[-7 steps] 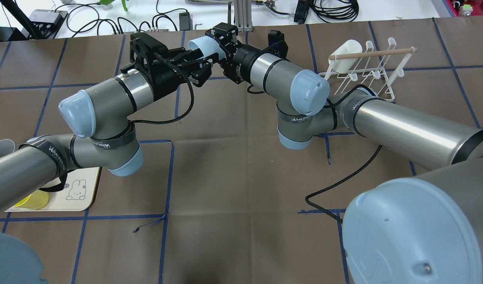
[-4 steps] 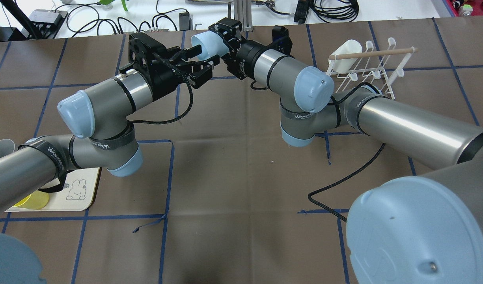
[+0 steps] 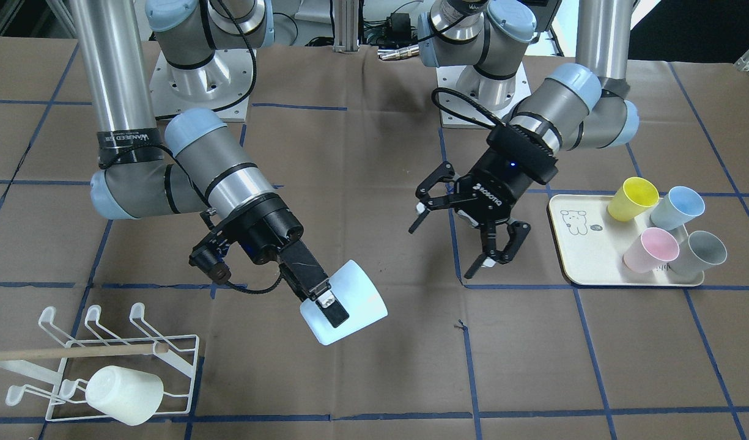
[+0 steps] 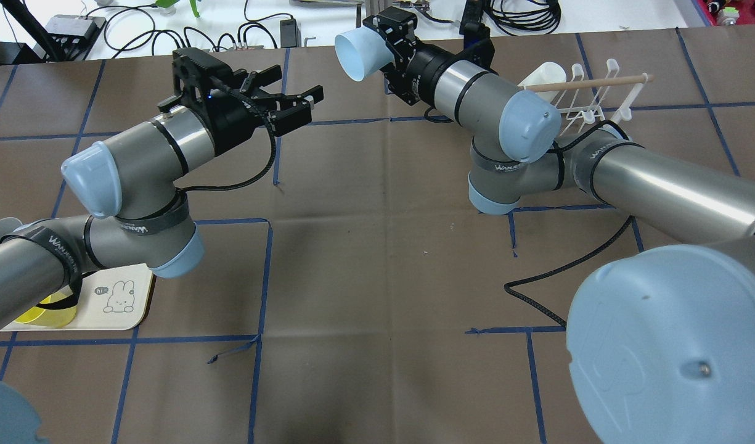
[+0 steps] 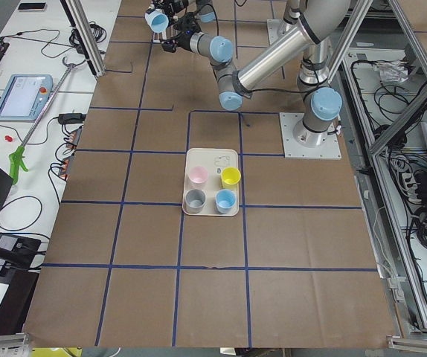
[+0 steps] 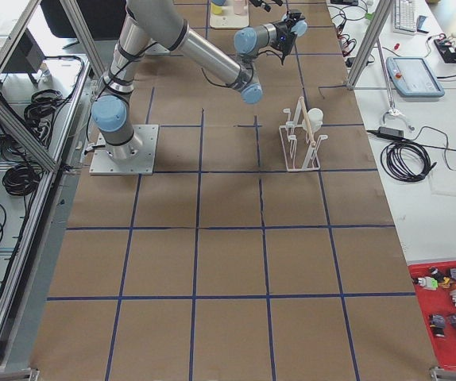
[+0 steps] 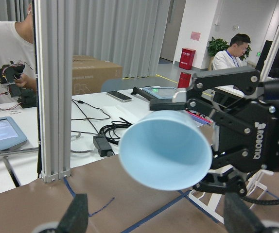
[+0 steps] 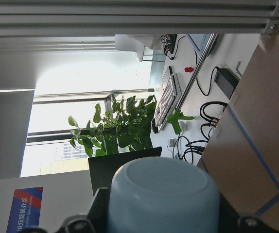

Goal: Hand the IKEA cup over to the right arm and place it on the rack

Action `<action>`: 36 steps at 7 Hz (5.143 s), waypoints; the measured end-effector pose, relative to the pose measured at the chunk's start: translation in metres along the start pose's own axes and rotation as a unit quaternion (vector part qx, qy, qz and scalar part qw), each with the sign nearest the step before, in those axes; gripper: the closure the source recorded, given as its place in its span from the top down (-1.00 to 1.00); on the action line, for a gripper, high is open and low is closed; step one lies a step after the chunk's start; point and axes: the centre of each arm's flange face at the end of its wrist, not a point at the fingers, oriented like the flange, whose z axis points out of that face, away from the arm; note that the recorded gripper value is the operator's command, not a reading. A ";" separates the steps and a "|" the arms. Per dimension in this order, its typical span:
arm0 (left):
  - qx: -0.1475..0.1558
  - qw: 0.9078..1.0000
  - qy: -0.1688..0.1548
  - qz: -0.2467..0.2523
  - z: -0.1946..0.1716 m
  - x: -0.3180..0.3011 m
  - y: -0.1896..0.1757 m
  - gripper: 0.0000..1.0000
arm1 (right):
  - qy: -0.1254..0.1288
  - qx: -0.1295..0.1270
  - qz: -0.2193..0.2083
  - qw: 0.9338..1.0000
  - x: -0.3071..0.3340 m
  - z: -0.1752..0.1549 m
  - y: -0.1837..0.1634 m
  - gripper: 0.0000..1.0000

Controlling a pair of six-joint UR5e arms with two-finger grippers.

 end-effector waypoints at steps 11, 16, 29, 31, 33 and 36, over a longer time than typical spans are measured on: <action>-0.369 0.872 -0.213 -0.240 -0.007 -0.040 -0.141 0.99 | 0.127 0.147 -0.667 0.719 0.012 -0.115 -0.214 -0.25; -0.521 0.765 -0.275 -0.260 -0.020 -0.009 -0.121 1.00 | 0.170 0.157 -0.675 0.700 0.050 -0.166 -0.288 -0.26; -0.522 0.780 -0.266 -0.221 -0.024 0.021 -0.128 1.00 | 0.188 0.131 -0.645 0.729 0.118 -0.164 -0.318 0.99; -0.526 0.774 -0.284 -0.209 -0.026 0.017 -0.127 1.00 | 0.188 0.131 -0.642 0.732 0.119 -0.164 -0.318 0.99; -0.525 0.773 -0.288 -0.208 -0.026 0.017 -0.127 1.00 | 0.187 0.132 -0.642 0.732 0.117 -0.164 -0.318 0.99; -0.524 0.775 -0.282 -0.212 -0.024 0.019 -0.127 1.00 | 0.187 0.144 -0.653 0.720 0.089 -0.171 -0.317 0.99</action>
